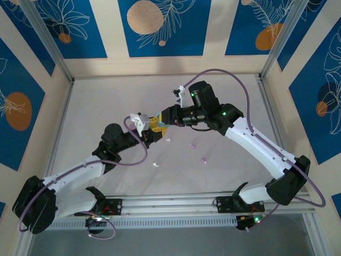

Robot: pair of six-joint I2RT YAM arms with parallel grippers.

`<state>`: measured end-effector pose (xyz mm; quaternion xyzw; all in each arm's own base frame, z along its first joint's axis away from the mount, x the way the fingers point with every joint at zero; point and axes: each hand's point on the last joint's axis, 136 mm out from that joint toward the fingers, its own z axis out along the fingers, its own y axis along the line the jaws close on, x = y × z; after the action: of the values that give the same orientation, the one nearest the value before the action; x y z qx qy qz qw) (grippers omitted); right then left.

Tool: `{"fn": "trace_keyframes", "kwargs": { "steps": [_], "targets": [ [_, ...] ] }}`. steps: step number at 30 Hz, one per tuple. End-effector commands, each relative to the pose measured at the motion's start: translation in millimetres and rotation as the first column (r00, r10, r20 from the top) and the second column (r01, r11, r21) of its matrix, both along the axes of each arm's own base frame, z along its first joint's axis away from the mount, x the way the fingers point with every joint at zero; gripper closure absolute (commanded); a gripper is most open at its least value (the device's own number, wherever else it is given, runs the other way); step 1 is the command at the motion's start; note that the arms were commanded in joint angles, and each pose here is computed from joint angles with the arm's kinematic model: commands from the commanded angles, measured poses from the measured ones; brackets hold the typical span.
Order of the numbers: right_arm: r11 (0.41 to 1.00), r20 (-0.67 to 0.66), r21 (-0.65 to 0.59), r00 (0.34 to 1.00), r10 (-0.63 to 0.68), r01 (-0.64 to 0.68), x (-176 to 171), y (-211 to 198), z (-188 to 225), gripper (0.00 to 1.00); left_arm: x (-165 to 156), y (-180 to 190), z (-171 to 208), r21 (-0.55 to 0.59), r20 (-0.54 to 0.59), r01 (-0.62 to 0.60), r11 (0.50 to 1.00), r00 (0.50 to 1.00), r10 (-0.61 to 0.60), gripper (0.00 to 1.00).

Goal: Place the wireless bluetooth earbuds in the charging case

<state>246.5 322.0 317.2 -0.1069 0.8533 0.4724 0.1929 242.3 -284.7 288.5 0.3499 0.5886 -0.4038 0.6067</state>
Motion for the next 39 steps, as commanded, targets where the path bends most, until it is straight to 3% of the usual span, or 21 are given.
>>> {"fn": "trace_keyframes", "kwargs": {
  "steps": [1, 22, 34, 39],
  "targets": [
    [0.999, -0.003, -0.045, 1.000, -0.015, 0.015, 3, -5, -5, 0.72, -1, 2, 33, -0.072, 0.087, 0.002, 0.997, 0.996, 0.004, 0.74],
    [1.000, 0.019, -0.020, 1.000, -0.019, 0.020, 1, -8, 10, 0.68, 0, 2, 32, -0.068, 0.086, 0.000, 0.998, 0.996, 0.006, 0.74],
    [0.999, 0.091, 0.038, 0.995, -0.032, 0.029, -12, -25, 36, 0.67, 2, 3, 31, -0.063, 0.089, -0.014, 0.998, 0.996, 0.019, 0.74],
    [0.994, 0.159, 0.041, 0.981, -0.109, 0.103, -1, -43, 50, 0.67, 0, 2, 31, -0.066, 0.092, -0.001, 0.998, 0.996, 0.007, 0.74]
  ]
}}
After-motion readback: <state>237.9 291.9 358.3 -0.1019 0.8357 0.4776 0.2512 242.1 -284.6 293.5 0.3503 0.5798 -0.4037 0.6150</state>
